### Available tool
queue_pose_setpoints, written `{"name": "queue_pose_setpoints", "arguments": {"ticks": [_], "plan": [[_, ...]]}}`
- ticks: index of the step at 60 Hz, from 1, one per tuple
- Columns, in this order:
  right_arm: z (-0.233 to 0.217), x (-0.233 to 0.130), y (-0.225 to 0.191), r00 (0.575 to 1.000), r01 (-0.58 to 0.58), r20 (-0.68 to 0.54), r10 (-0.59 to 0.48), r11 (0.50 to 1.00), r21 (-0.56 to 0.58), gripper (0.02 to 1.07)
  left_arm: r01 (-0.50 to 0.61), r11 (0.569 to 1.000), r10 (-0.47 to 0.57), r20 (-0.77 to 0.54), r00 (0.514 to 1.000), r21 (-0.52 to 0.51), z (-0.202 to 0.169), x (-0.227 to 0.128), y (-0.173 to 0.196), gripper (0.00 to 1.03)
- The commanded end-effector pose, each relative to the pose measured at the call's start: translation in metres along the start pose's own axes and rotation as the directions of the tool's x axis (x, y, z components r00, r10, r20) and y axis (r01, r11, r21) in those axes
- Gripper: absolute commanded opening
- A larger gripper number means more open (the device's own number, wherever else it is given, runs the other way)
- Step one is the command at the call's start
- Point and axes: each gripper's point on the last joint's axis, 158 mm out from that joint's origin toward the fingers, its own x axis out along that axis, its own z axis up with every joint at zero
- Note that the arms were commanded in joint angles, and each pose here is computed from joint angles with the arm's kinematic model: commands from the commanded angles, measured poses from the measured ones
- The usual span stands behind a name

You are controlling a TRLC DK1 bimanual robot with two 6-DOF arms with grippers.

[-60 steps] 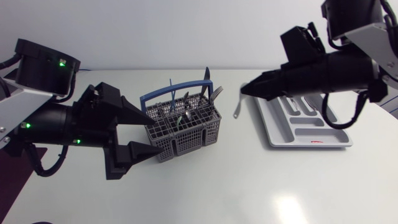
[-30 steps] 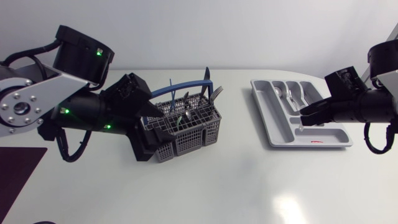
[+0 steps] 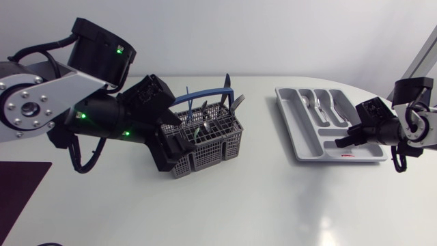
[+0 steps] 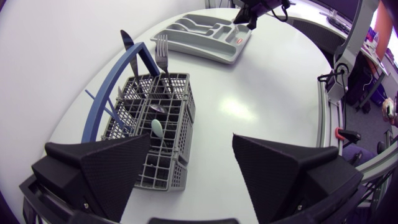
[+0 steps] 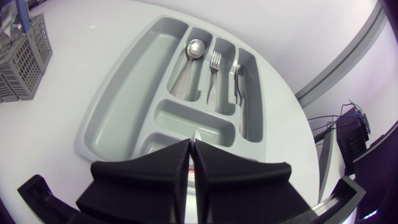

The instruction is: Unload the cutlery basket into the drawer organizer.

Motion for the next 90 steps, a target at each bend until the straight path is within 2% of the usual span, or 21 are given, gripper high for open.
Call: {"name": "queue_pose_setpoints", "arguments": {"ticks": [1, 15, 17, 23, 29, 37, 56, 67, 71, 76, 77, 79, 90], "plan": [[-0.027, 0.017, 0.004, 0.998, 0.009, -0.059, -0.011, 0.999, -0.035, 0.1, -0.007, 1.0, 0.007, -0.001, 1.0, -0.017, 0.006, -0.001, 0.003, 0.96], [-0.037, 0.035, 0.001, 0.994, 0.07, -0.083, -0.076, 0.995, -0.074, 0.14, -0.008, 1.0, 0.008, -0.001, 1.0, -0.017, 0.005, -0.003, 0.002, 0.96], [-0.035, 0.035, 0.001, 0.993, 0.079, -0.079, -0.085, 0.994, -0.077, 0.2, -0.008, 1.0, 0.008, -0.001, 1.0, -0.017, 0.005, -0.004, 0.002, 0.96], [-0.033, 0.034, 0.0, 0.993, 0.086, -0.071, -0.091, 0.993, -0.077, 0.5, -0.012, 1.0, 0.012, -0.001, 1.0, -0.018, 0.006, -0.005, 0.003, 0.96], [-0.028, 0.03, 0.0, 0.994, 0.088, -0.065, -0.093, 0.994, -0.072, 0.74, -0.012, 1.0, 0.012, -0.003, 1.0, -0.018, 0.005, -0.005, 0.003, 0.96], [-0.014, 0.013, 0.001, 0.995, 0.085, -0.043, -0.087, 0.995, -0.046, 0.88, -0.012, 1.0, 0.012, -0.01, 1.0, -0.021, 0.0, -0.005, 0.003, 0.96], [0.035, -0.051, 0.036, 0.999, -0.019, 0.047, 0.018, 1.0, 0.019, 0.92, -0.039, 0.999, 0.039, -0.008, 0.999, -0.036, -0.009, -0.013, 0.009, 0.96], [0.066, -0.094, 0.087, 0.982, -0.168, 0.097, 0.162, 0.984, 0.059, 0.95, -0.039, 0.999, 0.038, -0.011, 0.999, -0.038, -0.017, -0.017, 0.005, 0.96], [0.078, -0.11, 0.113, 0.964, -0.248, 0.109, 0.241, 0.967, 0.057, 0.95, -0.043, 0.998, 0.043, -0.006, 0.999, -0.039, -0.018, -0.02, 0.004, 0.96], [0.077, -0.123, 0.151, 0.935, -0.354, 0.035, 0.353, 0.935, 0.006, 1.0, -0.049, 0.998, 0.049, -0.004, 0.999, -0.042, -0.021, -0.024, 0.004, 0.96], [0.078, -0.131, 0.173, 0.908, -0.418, 0.012, 0.418, 0.908, 0.002, 1.0, -0.052, 0.998, 0.052, -0.005, 0.999, -0.046, -0.023, -0.026, 0.005, 0.96], [0.081, -0.136, 0.186, 0.889, -0.458, 0.01, 0.458, 0.889, -0.007, 1.0, -0.055, 0.997, 0.055, -0.005, 0.998, -0.046, -0.025, -0.027, 0.004, 0.96], [0.099, -0.162, 0.238, 0.836, -0.545, 0.024, 0.548, 0.835, -0.079, 1.02, -0.072, 0.996, 0.072, -0.001, 0.997, -0.051, -0.032, -0.036, 0.006, 0.96]]}}
